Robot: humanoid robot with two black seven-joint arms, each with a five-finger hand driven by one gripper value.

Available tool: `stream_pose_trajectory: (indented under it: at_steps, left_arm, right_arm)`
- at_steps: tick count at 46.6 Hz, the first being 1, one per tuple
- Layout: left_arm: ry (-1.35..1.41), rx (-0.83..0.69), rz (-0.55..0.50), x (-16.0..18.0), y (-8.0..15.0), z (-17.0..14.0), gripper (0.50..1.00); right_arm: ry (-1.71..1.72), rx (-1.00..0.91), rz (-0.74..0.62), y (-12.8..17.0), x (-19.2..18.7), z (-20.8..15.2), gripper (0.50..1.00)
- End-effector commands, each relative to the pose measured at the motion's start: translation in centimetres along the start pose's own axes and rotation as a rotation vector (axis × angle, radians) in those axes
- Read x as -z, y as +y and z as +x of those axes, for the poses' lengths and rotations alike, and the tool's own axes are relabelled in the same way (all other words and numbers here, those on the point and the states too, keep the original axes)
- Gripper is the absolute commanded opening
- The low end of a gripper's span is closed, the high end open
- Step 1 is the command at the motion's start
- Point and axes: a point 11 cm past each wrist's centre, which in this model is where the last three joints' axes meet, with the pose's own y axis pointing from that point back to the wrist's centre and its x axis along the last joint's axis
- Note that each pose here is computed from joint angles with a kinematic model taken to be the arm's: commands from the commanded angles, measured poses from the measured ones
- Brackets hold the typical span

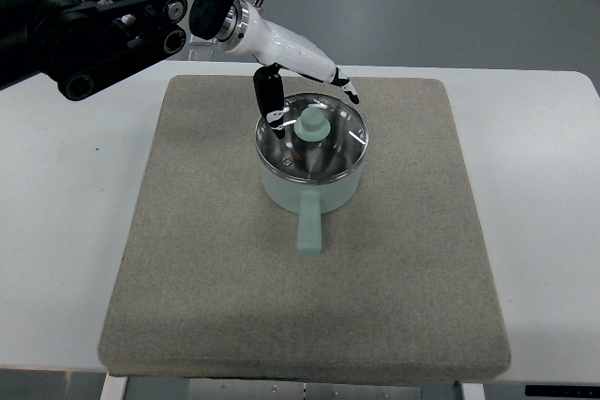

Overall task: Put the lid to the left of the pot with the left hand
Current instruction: 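Position the left hand fingers around the lid's green knob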

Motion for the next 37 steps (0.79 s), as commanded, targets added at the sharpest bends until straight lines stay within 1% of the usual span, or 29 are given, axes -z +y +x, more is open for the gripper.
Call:
stream_pose_trajectory:
  at_steps: [1, 18, 23, 27, 31, 33, 37]
  left_arm:
    - [-0.005, 0.003, 0.002, -0.01, -0.08, -0.06, 0.999]
    - [-0.004, 0.008, 0.002, 0.0, -0.28, -0.32, 0.996]
    - [-0.007, 0.009, 0.0, -0.02, -0.28, -0.33, 0.986]
    - [-0.017, 0.013, -0.016, -0.2, -0.28, -0.38, 0.971]
    - [-0.026, 0.017, -0.025, -0.29, -0.28, -0.42, 0.936]
    - [-0.026, 0.018, -0.024, -0.27, -0.31, -0.49, 0.892]
    - [-0.026, 0.018, -0.024, -0.27, -0.31, -0.49, 0.891]
  right_arm:
    - [0.001, 0.0, 0.0, 0.0, -0.01, 0.0, 0.921]
    - [0.0, 0.0, 0.0, 0.0, 0.0, 0.0, 0.921]
    - [0.0, 0.0, 0.0, 0.0, 0.0, 0.0, 0.921]
    - [0.0, 0.0, 0.0, 0.0, 0.0, 0.0, 0.921]
    - [0.001, 0.0, 0.0, 0.0, -0.01, 0.0, 0.921]
    - [0.0, 0.0, 0.0, 0.0, 0.0, 0.0, 0.921]
    - [-0.001, 0.001, 0.0, 0.0, 0.0, -0.05, 0.921]
